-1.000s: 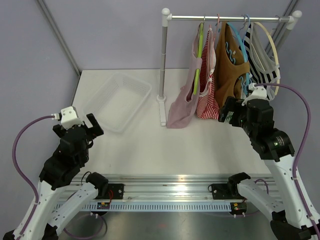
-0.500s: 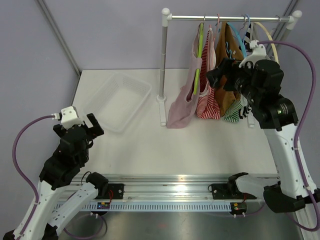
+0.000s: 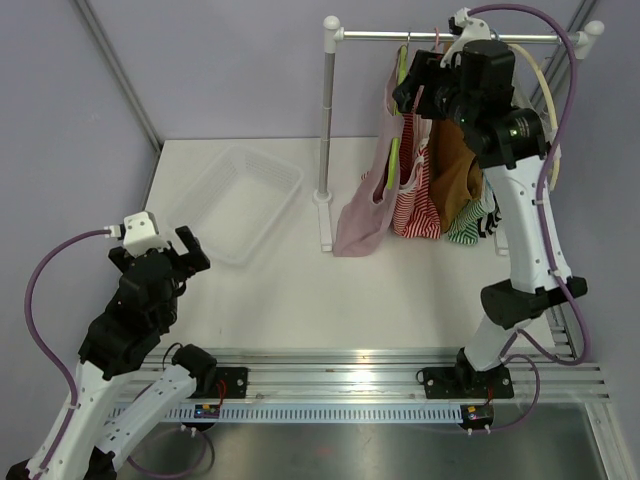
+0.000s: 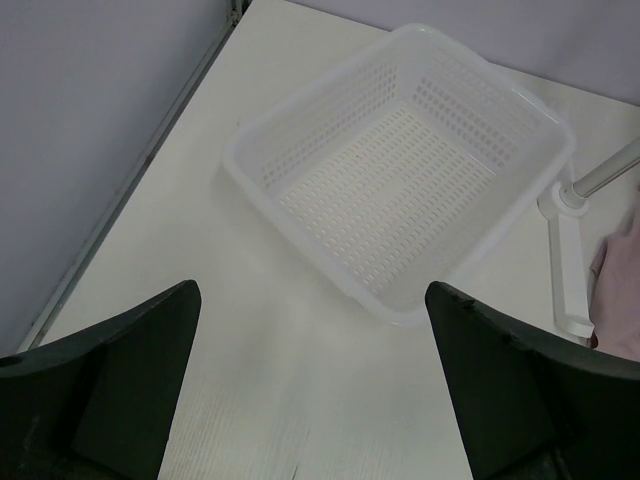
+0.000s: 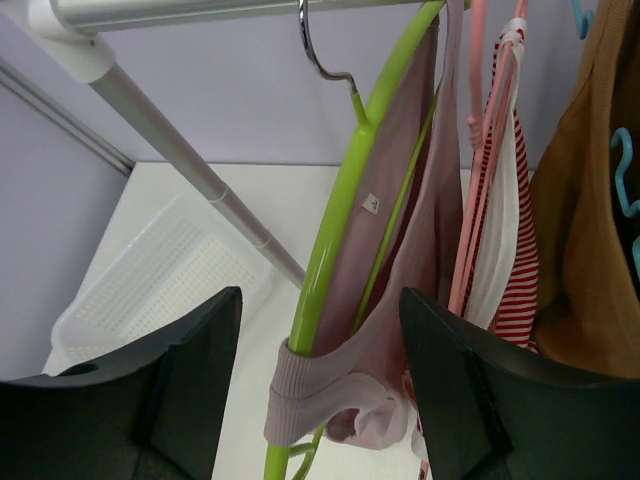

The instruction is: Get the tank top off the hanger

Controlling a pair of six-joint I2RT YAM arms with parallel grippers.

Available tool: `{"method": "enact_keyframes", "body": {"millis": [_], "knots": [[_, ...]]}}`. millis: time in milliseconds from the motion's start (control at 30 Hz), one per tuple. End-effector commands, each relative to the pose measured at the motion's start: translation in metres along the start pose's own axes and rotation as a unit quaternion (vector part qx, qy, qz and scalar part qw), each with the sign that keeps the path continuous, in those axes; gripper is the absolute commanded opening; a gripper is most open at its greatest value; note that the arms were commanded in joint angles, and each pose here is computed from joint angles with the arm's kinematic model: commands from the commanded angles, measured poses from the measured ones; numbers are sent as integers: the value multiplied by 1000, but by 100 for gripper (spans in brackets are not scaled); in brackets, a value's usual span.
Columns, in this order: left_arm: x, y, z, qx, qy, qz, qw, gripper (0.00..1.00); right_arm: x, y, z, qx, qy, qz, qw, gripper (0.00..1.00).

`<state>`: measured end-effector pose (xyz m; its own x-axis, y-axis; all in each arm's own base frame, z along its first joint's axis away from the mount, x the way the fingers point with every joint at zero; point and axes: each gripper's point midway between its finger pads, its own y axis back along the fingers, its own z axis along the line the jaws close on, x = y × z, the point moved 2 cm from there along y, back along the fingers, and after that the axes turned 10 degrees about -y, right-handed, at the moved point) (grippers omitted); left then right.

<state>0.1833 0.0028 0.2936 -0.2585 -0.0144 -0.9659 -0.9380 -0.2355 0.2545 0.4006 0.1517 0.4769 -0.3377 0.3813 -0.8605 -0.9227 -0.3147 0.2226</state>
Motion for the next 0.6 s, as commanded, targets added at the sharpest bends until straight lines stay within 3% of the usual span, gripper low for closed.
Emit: {"method": "enact_keyframes", "body": {"millis": [0, 233, 400, 567], "knots": [[-7, -3, -7, 14, 13, -16, 1000, 99, -6, -5, 7, 26, 44, -5, 999, 71], [-7, -2, -11, 25, 13, -18, 999, 99, -6, -33, -19, 150, 97, -32, 983, 63], [-7, -3, -14, 33, 11, -15, 999, 99, -13, -38, -22, 163, 102, -53, 980, 43], [-7, -3, -15, 36, 10, -14, 999, 99, -14, -41, -25, 171, 113, -55, 977, 41]]}}
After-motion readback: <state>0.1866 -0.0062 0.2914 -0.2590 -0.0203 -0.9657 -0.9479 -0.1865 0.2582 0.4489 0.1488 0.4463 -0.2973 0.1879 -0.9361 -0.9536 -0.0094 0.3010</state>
